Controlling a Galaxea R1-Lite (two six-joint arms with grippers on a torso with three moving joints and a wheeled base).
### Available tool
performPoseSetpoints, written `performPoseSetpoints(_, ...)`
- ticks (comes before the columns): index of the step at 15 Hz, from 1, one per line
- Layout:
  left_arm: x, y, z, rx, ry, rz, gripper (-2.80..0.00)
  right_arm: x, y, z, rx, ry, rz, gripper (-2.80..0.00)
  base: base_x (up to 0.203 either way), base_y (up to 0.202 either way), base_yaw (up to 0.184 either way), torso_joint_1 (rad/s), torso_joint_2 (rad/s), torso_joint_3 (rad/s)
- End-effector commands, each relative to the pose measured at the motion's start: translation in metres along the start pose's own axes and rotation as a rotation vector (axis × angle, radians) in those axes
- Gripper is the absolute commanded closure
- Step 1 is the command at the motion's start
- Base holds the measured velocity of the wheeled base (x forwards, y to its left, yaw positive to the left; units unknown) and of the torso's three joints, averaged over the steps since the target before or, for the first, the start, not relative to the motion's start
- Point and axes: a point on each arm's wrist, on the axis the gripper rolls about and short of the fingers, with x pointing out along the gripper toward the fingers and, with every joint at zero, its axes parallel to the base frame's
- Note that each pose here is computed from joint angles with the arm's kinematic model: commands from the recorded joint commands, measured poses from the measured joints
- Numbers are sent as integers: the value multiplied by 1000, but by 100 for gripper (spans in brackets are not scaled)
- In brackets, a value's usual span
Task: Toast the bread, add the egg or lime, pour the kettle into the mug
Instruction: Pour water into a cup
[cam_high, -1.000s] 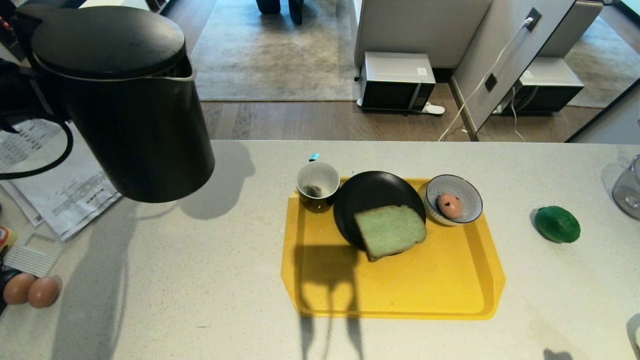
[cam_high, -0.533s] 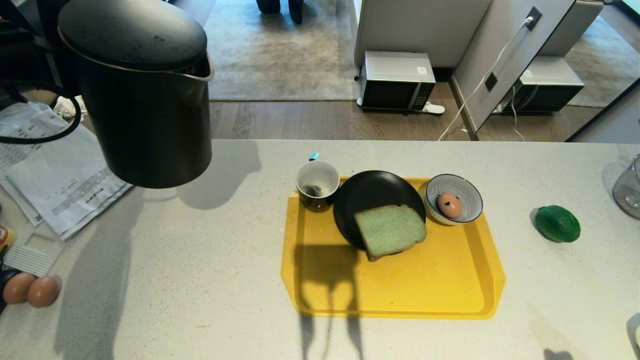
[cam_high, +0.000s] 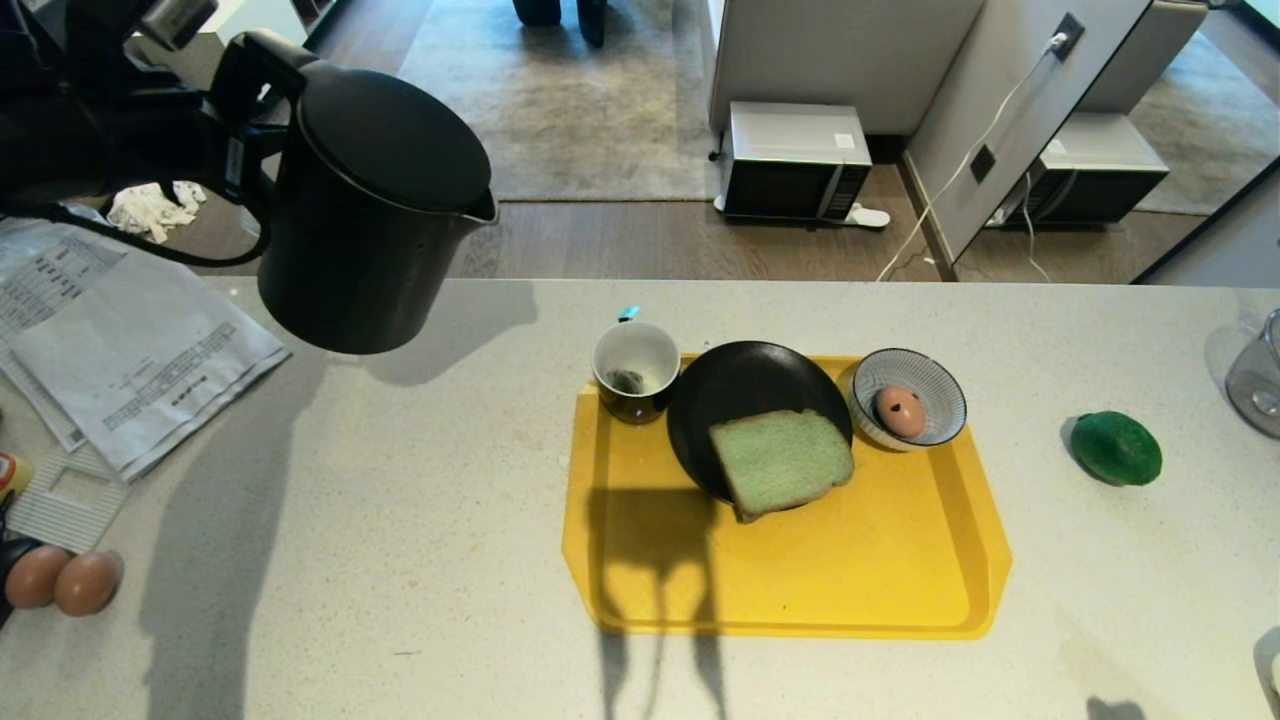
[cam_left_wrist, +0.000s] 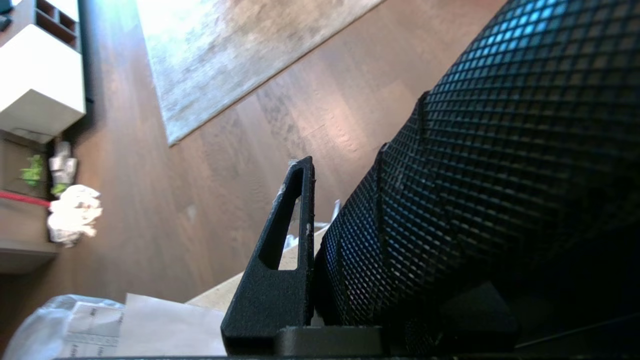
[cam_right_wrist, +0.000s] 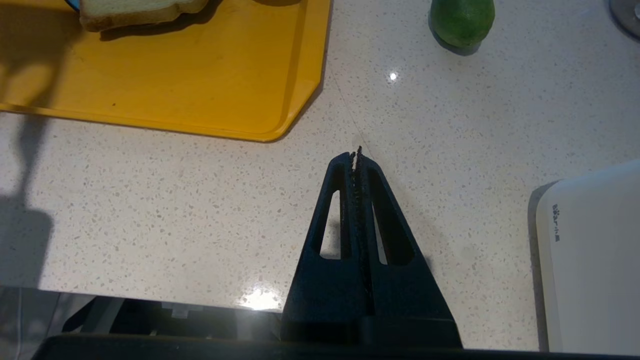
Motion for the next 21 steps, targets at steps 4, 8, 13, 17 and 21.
performPoseSetpoints(4, 44, -32, 2, 79, 58, -81, 0, 0, 0, 0, -1, 1, 1, 0, 0, 0, 0, 0, 0, 0)
performPoseSetpoints(8, 49, -46, 9, 127, 85, -57, 0, 0, 0, 0, -1, 1, 1, 0, 0, 0, 0, 0, 0, 0)
performPoseSetpoints(13, 53, -65, 27, 207, 104, -6, 0, 0, 0, 0, -1, 1, 1, 0, 0, 0, 0, 0, 0, 0)
performPoseSetpoints(17, 58, -91, 37, 211, 109, -19, 0, 0, 0, 0, -1, 1, 1, 0, 0, 0, 0, 0, 0, 0)
performPoseSetpoints(21, 57, -104, 42, 273, 137, -8, 0, 0, 0, 0, -1, 1, 1, 0, 0, 0, 0, 0, 0, 0)
